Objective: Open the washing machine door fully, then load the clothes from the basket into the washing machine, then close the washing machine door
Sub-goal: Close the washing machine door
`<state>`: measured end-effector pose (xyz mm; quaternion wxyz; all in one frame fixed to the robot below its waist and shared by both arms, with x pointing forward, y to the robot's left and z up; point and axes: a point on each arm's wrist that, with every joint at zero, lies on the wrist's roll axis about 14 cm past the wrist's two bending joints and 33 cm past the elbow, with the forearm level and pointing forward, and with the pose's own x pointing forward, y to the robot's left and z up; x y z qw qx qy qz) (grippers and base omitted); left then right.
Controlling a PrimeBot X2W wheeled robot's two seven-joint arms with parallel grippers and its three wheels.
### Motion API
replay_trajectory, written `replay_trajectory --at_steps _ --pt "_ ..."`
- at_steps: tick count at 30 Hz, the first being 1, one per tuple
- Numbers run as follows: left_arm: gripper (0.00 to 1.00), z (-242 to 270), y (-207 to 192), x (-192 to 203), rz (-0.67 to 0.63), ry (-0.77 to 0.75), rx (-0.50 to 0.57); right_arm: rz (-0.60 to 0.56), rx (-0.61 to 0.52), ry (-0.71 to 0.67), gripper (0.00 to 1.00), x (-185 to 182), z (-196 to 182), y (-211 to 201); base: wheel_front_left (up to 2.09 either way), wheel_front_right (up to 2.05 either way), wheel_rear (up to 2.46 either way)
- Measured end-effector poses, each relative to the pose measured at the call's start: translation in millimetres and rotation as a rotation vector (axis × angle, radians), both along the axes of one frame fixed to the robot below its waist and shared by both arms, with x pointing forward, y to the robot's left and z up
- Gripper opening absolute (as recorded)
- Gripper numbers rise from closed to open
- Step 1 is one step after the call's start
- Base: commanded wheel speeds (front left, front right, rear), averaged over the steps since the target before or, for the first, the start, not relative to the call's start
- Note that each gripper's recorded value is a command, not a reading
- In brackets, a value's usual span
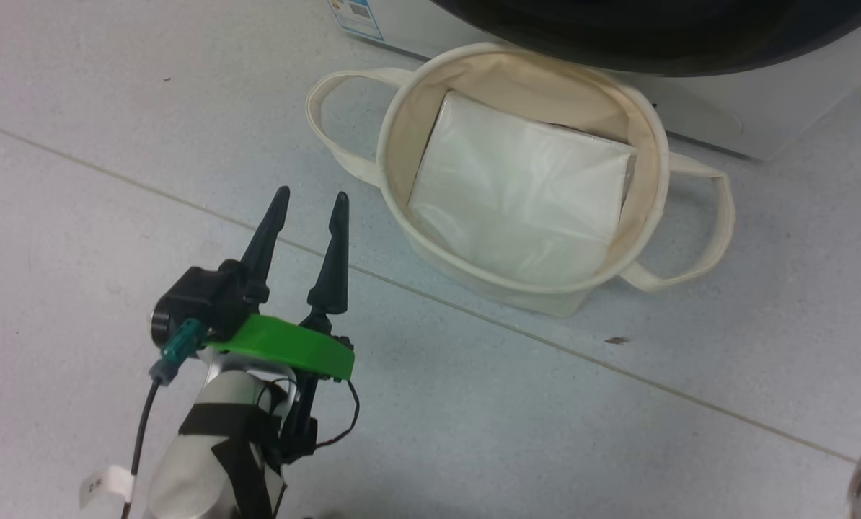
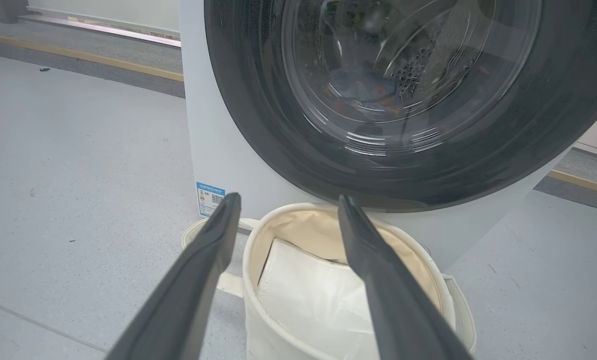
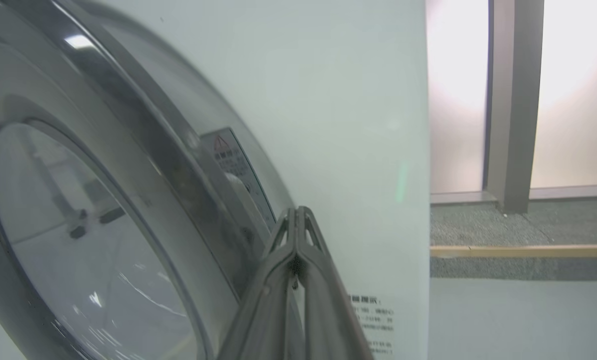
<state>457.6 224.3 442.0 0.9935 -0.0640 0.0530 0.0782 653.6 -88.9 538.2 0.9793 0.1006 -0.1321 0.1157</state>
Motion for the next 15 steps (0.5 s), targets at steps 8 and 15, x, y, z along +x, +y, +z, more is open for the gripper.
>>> replay_trajectory --at_steps 8,15 --pt "1.0 9.7 -1.0 -1.6 -0.003 -0.022 0.001 0.081 -0.016 -0.014 0.0 -24.8 1.9 26.3 0.0 0.0 0.0" --pt "1.0 9.8 -0.3 -3.0 -0.002 -0.021 0.003 0.095 -0.048 0.081 0.0 -21.9 -28.9 32.4 0.0 0.0 0.0"
